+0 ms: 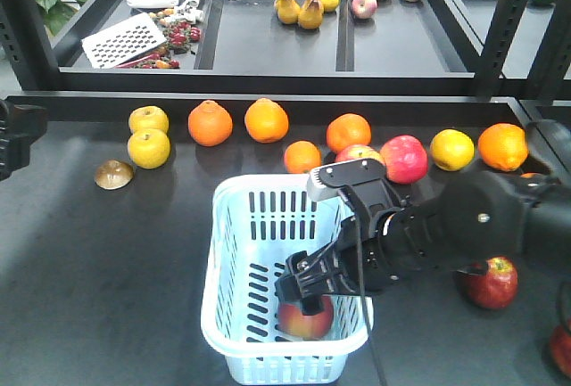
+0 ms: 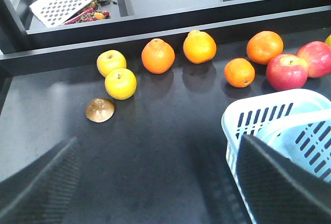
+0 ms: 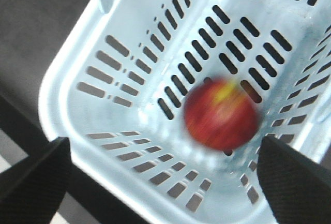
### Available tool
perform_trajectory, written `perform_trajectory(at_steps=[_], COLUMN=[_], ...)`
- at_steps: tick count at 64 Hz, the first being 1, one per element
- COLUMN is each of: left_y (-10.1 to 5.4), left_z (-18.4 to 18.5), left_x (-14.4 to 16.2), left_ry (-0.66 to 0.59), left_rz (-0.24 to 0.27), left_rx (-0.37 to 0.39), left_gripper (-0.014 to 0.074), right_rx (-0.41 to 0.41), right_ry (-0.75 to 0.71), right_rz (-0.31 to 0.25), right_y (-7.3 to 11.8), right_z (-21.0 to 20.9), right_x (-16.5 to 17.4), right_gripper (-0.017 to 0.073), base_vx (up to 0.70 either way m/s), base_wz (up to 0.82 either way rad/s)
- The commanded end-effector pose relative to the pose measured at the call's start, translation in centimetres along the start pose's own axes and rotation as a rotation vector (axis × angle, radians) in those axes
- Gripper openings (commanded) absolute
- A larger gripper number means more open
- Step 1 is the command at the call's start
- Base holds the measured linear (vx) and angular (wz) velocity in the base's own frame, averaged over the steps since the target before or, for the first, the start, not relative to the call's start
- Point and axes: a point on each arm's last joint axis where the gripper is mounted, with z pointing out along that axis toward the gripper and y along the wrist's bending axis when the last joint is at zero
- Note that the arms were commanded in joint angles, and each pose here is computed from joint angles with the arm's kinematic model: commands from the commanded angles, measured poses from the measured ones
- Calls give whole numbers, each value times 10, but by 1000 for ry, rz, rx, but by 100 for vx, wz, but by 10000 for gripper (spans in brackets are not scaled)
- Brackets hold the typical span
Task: Pick three apples into basket with both arms
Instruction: 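Carry the red apple over the basket and release it inside, then move the right gripper to a second red apple and grasp it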
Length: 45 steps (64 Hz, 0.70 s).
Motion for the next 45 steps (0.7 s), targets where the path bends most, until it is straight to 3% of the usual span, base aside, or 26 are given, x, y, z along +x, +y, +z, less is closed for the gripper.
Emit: perform_trajectory(at_steps=[1,10,26,36,45], left_y=[0,0,0,0,0], left_z=[-6,-6,-6,-6,-6], left_x=[-11,-11,-11,-11,-11], left_ry=[-86,-86,-86,-86,-86], left_rz=[-1,-1,-1,-1,-1], left_rx=[14,14,14,14,14], left_gripper=[590,590,590,590,590], right_rx=[7,95,384,451,475], right_ry=[-104,-120,-53,-23,-8], right_rz=[-33,54,271,377,404], right_y=[4,-23,-124,-168,-195], right_z=[-31,-59,-91,-83,-62], right_x=[-13,-10,11,22,27], right_gripper=[715,701,689,681,673], base_vx=[0,0,0,0,0], base_wz=[0,0,0,0,0])
